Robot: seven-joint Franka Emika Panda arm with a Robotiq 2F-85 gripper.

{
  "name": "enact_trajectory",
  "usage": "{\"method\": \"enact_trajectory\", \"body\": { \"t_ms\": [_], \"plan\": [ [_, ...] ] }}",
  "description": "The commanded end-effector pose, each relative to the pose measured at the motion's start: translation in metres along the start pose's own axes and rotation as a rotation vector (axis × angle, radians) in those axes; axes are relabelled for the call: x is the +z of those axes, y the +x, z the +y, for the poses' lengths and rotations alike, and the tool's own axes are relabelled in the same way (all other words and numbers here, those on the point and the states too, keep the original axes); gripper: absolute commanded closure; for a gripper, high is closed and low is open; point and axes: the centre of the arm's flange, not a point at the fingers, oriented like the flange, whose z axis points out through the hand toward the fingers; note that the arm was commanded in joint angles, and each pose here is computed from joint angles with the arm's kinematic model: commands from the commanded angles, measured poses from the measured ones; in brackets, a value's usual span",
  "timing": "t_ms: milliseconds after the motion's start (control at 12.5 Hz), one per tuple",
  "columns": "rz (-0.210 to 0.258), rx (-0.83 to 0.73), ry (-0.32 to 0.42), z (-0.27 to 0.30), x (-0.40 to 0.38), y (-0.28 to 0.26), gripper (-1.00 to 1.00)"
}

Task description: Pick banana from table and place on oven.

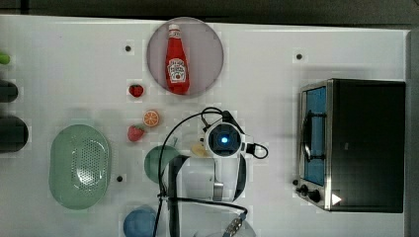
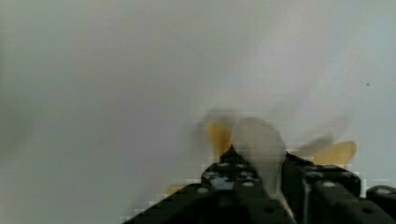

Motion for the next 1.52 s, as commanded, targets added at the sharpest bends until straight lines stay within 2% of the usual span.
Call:
{"method": "enact_trajectory", "body": {
  "t_ms": [80, 240, 720, 960, 1200, 1520],
  "plan": [
    [0.072, 0.042, 0.101, -0.016, -0.066, 0.011, 0.57],
    [0.090, 0.043, 0.130, -0.020, -0.127, 0.014, 0.57],
    [0.023, 0.053, 0.057, -0.013, -0.321, 0.020, 0.57],
    [0.033, 0.120, 0.088, 0.012, -0.392, 0.051, 0.57],
    [0.045, 0.172, 0.114, 0.057, -0.411, 0.099, 0.57],
    [0.032, 0.089, 0.089, 0.128, -0.375, 0.174, 0.57]
  ]
}}
